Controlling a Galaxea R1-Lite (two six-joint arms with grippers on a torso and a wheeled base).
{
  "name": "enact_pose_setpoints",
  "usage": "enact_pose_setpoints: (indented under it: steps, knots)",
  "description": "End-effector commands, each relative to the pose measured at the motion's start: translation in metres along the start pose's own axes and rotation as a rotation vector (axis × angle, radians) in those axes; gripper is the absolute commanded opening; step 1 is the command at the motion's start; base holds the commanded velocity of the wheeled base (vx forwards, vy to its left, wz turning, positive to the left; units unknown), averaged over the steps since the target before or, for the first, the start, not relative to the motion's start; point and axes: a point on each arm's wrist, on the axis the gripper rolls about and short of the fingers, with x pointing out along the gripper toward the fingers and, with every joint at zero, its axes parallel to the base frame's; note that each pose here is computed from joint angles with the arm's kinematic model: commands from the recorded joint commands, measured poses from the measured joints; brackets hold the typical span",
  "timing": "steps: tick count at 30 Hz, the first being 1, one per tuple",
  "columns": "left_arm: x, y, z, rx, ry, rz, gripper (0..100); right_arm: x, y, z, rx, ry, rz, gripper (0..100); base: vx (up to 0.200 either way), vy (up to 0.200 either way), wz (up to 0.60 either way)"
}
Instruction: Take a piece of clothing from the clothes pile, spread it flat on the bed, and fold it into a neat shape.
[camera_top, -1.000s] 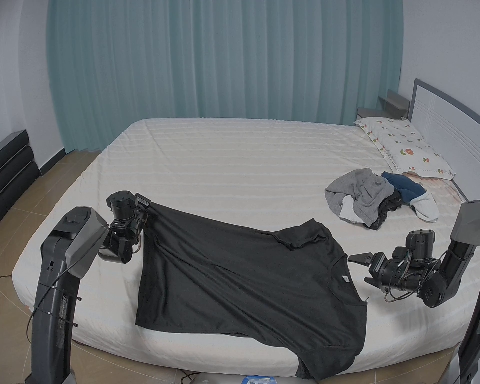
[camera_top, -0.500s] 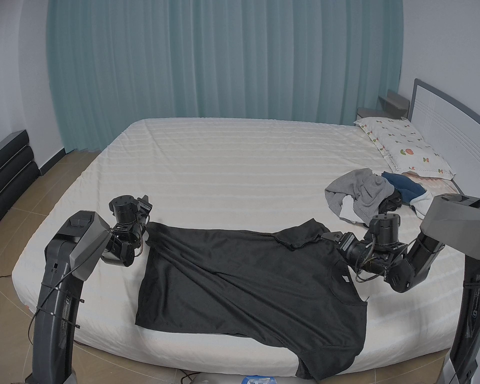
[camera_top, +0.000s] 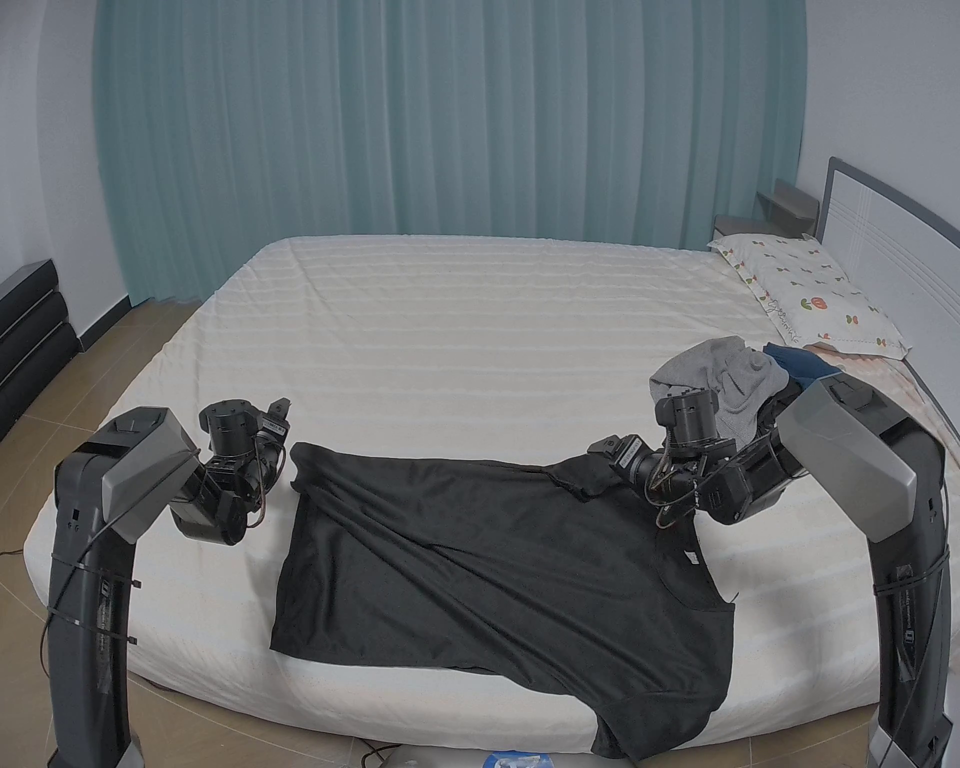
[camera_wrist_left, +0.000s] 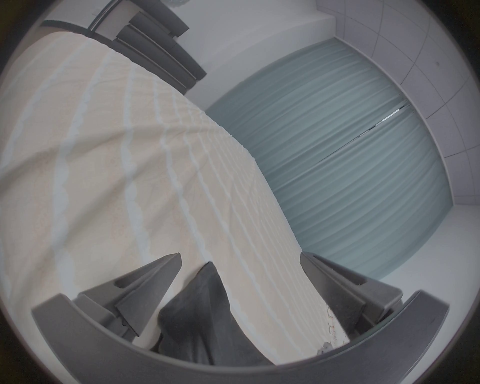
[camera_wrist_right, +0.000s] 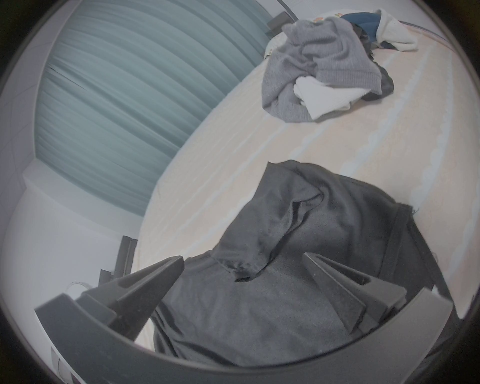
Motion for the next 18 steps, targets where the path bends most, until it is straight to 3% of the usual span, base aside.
enact_pose_setpoints:
  steps: [1, 13, 14, 18]
  knots:
    - [-0.03, -0.019, 0.019, -0.035, 0.031, -0.033, 100, 0.036, -0.011, -0.008, 0.001, 0.037, -0.072, 100, 0.0, 0.0, 0.0]
    - [-0.071, 0.0, 0.004, -0.03, 0.105, 0.064, 100, 0.066, -0.016, 0.005, 0.01, -0.023, -0.066, 100, 0.0, 0.0, 0.0]
    - [-0.073, 0.003, 0.003, -0.033, 0.105, 0.064, 100, 0.068, -0.017, 0.009, 0.011, -0.038, -0.068, 0, 0.0, 0.0, 0.0]
    - [-0.077, 0.008, 0.002, -0.069, 0.101, 0.052, 100, 0.08, -0.015, 0.023, 0.019, -0.112, -0.041, 0, 0.0, 0.0, 0.0]
